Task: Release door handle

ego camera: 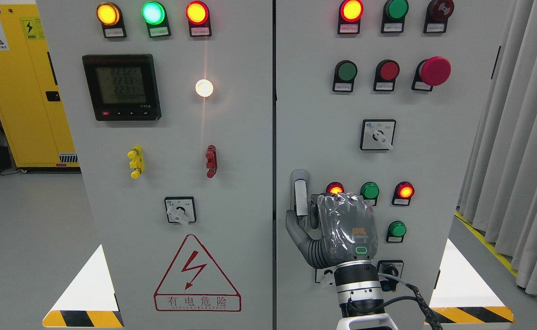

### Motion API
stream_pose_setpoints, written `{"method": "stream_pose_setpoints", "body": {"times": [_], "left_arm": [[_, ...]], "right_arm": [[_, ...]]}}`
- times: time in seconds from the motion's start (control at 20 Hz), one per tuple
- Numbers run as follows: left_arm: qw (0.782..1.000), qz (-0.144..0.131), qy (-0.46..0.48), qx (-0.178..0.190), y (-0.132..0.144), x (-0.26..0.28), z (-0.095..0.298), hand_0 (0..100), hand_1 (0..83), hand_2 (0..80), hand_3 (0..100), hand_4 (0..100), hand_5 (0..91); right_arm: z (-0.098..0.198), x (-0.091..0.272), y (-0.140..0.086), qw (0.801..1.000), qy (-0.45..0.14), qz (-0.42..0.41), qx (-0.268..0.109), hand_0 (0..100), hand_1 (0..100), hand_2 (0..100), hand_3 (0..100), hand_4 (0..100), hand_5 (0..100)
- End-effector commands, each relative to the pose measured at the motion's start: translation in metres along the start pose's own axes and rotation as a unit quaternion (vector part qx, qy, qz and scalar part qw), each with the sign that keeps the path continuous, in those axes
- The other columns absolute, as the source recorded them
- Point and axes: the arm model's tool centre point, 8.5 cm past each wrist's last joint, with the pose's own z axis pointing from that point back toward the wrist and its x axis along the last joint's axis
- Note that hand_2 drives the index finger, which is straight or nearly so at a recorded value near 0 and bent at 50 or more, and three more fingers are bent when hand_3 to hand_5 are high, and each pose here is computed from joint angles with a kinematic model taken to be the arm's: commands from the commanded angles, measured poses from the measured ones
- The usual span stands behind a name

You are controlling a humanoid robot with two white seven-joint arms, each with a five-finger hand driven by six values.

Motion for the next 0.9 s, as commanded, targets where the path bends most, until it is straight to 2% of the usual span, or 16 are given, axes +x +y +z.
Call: {"method": "stream_pose_setpoints", "body": {"times": [0.0,0.25,0.7,0.85], "left_arm": [[1.0,0.0,0.0,0.0,0.0,0.0001,0.0,12,55.6,0.0,0,0,0.0],[1.0,0.0,0.0,0.0,0.0,0.0001,0.0,12,55.6,0.0,0,0,0.0],[1.0,0.0,0.0,0.0,0.0,0.0001,0.0,12,55.6,0.0,0,0,0.0],[1.0,0.0,0.0,0.0,0.0,0.0001,0.0,12,55.6,0.0,0,0,0.0]], "right_arm": [[0.0,-0.0038,-0.0012,1.0,0.006,0.0,-0.002,53,44,91,100,99,98],[0.0002,-0.0054,-0.0022,1.0,0.008,0.0,-0.005,60,44,91,100,99,98],[0.0001,-0.0058,-0.0029,1.0,0.009,0.0,-0.005,66,45,91,100,99,98],[0.0,-0.0057,-0.0035,1.0,0.009,0.0,-0.007,64,45,91,100,99,98]]}}
